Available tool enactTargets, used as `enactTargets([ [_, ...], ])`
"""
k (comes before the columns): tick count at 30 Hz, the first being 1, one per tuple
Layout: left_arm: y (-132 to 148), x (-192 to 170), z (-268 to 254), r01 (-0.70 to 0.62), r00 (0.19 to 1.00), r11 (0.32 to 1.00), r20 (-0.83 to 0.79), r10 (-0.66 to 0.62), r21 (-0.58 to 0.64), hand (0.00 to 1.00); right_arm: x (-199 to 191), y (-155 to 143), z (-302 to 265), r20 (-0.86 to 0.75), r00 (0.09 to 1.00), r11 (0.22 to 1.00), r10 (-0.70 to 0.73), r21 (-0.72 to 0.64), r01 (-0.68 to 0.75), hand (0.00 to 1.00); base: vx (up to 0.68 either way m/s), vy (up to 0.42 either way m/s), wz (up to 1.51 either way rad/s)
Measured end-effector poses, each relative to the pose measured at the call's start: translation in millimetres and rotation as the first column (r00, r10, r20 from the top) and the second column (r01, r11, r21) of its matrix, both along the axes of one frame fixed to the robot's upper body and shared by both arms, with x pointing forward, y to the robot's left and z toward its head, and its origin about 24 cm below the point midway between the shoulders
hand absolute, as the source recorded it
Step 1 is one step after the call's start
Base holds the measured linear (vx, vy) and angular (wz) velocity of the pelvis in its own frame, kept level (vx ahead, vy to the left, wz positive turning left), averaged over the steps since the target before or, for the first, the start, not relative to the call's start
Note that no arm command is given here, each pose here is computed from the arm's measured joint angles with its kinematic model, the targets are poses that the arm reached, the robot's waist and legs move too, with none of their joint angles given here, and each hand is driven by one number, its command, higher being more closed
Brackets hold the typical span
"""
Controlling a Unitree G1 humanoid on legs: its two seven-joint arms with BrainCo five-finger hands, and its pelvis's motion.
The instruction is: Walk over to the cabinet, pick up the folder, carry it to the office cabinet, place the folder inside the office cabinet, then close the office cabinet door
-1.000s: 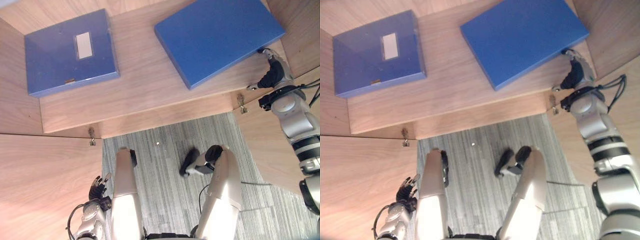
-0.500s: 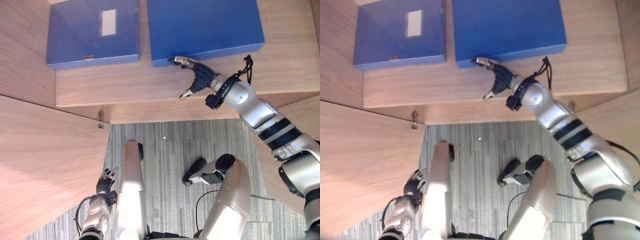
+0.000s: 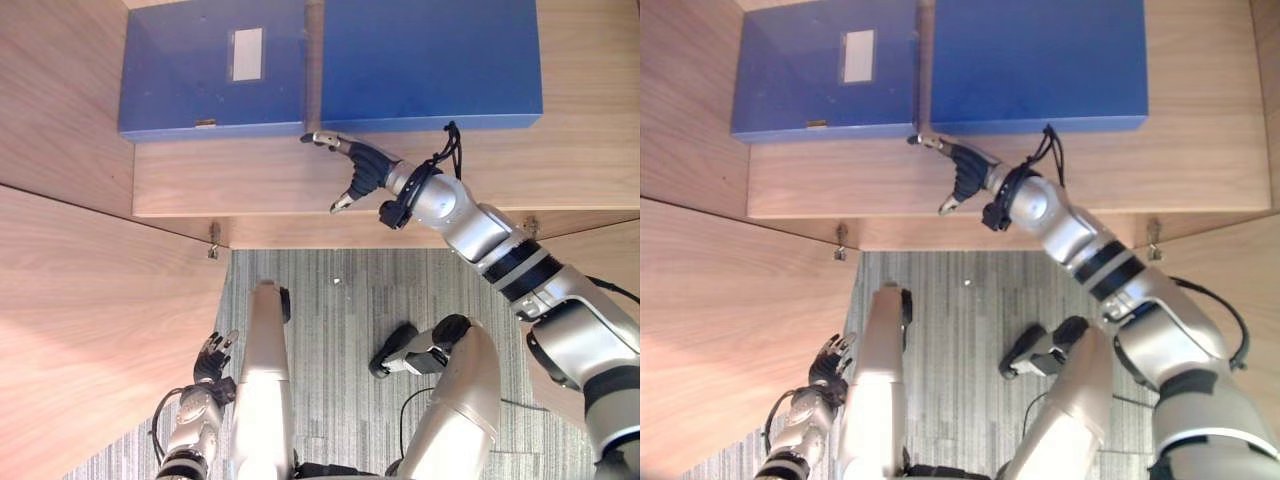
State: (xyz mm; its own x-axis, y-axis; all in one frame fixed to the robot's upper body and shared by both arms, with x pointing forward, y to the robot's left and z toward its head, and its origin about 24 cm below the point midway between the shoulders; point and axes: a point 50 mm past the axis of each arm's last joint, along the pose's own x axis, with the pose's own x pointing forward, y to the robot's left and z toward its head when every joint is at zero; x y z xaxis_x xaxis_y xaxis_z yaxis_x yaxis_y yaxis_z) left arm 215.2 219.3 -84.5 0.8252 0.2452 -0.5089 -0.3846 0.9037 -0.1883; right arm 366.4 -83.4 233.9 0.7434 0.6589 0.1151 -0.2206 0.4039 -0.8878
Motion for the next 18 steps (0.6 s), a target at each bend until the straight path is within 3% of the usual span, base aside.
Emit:
enactTargets([
  [9, 4.4, -1.9, -0.6, -0.046, 0.999, 0.999, -0.011, 0.046, 0.008, 0.0, 15.3, -11.0, -2.4, 0.162, 0.971, 0.977, -0.178, -0.09, 0.194, 0.0, 0.06, -0.048, -0.03],
  [18, 12.7, -4.3, -0.9, -0.075, 0.997, 0.997, -0.022, 0.076, 0.027, 0.0, 15.5, 0.8, -40.0, 0.135, 0.972, 0.958, -0.194, -0.184, 0.218, 0.0, 0.05, -0.013, -0.1],
])
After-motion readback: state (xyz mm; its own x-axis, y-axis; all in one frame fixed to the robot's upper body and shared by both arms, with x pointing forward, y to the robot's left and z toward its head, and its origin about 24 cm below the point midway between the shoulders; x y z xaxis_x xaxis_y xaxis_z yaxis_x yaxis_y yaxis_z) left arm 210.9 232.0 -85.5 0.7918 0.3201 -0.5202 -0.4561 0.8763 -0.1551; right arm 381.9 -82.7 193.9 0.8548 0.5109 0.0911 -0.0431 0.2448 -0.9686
